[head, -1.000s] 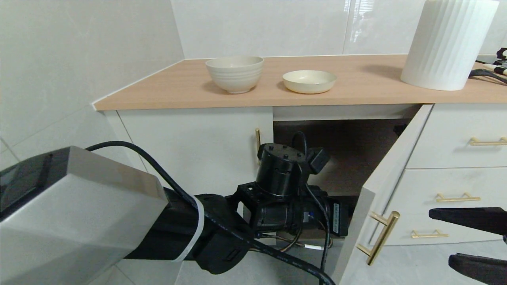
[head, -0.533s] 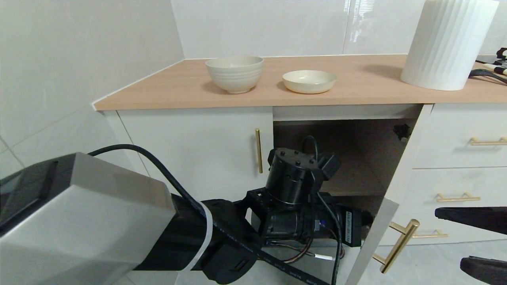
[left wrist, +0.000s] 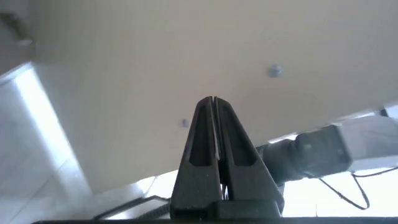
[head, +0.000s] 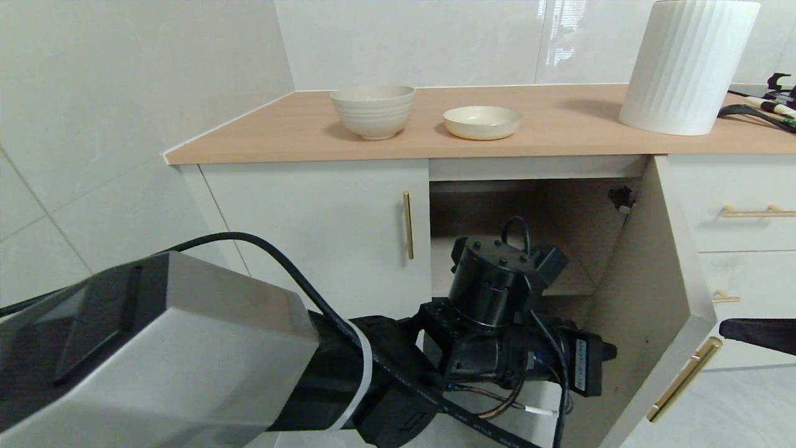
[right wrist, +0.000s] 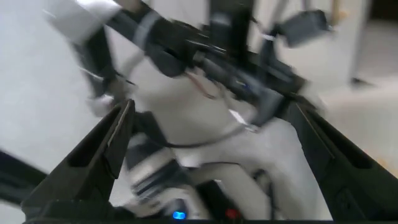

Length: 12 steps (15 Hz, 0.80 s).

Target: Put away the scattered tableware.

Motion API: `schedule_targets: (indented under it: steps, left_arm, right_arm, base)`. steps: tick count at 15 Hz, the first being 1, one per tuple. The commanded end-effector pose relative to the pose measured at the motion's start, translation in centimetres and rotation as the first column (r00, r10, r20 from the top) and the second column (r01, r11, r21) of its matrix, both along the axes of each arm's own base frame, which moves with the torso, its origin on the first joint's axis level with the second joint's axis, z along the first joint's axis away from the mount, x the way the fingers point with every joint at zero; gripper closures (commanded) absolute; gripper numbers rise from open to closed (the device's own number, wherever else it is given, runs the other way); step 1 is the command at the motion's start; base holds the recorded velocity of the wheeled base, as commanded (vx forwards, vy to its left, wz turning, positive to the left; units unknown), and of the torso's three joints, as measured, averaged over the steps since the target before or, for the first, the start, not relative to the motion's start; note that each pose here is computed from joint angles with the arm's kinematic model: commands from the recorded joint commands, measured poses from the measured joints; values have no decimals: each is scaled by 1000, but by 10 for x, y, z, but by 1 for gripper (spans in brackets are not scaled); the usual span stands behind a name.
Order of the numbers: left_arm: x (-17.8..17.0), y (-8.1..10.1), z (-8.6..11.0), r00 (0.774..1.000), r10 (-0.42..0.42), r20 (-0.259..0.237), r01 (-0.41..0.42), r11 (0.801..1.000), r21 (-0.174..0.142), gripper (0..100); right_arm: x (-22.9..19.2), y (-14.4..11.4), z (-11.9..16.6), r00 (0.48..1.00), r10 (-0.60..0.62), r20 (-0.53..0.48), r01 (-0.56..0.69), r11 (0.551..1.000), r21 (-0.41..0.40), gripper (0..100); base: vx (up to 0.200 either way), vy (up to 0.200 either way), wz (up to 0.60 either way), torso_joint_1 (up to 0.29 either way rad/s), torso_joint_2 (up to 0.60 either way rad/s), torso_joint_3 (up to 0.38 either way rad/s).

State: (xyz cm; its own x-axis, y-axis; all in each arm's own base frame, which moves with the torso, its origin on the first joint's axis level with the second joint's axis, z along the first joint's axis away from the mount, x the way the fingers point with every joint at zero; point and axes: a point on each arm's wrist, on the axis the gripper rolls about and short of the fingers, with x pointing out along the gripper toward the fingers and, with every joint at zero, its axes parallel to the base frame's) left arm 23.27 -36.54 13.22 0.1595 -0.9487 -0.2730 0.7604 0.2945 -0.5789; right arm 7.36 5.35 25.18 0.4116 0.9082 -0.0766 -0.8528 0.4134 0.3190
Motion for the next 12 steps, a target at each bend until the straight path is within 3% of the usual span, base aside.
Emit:
schedule_targets:
  steps: [1,5,6,8,12]
  left_arm:
    - [-17,-20,-2,998,-56,5,56,998,-10,100]
    - [-34,-27,4,996,-92,-8,92,995,-30,100]
    - [-24,-13,20,998,-49,-26,47,997,-63,100]
    - [-12,0,31,1000,-11,-29,9,996,-85,100]
    - [-1,15,36,999,44,-29,-46,996,-83,100]
  right_arm:
    - [-9,-4,6,998,63,18,-63,998,31,0]
    - [-6,-2,3,996,87,-7,-87,996,25,0]
    - [0,1,0,996,86,-37,-86,996,18,0]
    - [5,4,-2,995,83,-61,-82,997,9,0]
    - [16,7,-6,994,47,-104,-48,999,-5,0]
  base:
    - [0,0,0,0,0,0]
    - [0,0,0,0,0,0]
    - [0,0,0,0,0,0]
    - [0,0,0,0,0,0]
    - [0,0,0,0,0,0]
